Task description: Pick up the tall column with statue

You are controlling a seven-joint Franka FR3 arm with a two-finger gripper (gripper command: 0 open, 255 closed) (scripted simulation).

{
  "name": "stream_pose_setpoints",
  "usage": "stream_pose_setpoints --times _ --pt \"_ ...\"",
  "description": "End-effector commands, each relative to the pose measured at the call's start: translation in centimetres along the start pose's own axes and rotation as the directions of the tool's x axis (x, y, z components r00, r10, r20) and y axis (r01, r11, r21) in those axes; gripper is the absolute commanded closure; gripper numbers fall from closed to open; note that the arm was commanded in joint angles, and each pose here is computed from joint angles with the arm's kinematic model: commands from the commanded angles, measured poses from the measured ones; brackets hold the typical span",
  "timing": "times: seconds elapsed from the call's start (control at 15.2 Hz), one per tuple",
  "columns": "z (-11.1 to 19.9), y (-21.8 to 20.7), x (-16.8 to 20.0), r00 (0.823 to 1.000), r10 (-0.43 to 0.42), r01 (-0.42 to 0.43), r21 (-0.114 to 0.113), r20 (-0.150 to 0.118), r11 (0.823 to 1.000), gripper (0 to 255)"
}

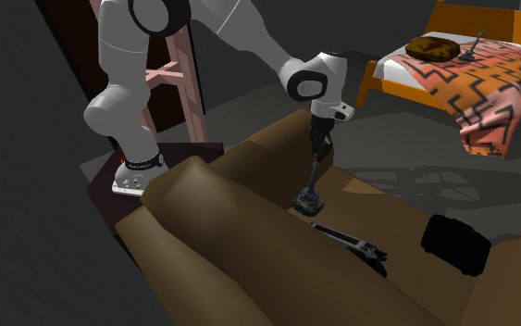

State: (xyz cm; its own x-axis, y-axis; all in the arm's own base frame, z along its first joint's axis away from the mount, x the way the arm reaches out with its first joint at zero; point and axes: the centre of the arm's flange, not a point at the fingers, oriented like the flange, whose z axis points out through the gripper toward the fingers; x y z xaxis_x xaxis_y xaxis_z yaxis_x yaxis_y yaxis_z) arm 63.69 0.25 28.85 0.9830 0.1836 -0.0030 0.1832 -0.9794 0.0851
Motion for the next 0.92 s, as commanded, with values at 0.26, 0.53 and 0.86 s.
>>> stream_pose_setpoints --times 0.26,0.53,0.86 --pt "0.0 0.0 0.0 1.0 0.0 0.0 0.0 0.001 1.0 255" --pt "-2.1 0.2 0.0 1.0 0.0 0.0 0.0 0.001 1.0 255" --pt "-4.7 0.4 0.0 1.0 0.0 0.0 0.0 0.001 1.0 255"
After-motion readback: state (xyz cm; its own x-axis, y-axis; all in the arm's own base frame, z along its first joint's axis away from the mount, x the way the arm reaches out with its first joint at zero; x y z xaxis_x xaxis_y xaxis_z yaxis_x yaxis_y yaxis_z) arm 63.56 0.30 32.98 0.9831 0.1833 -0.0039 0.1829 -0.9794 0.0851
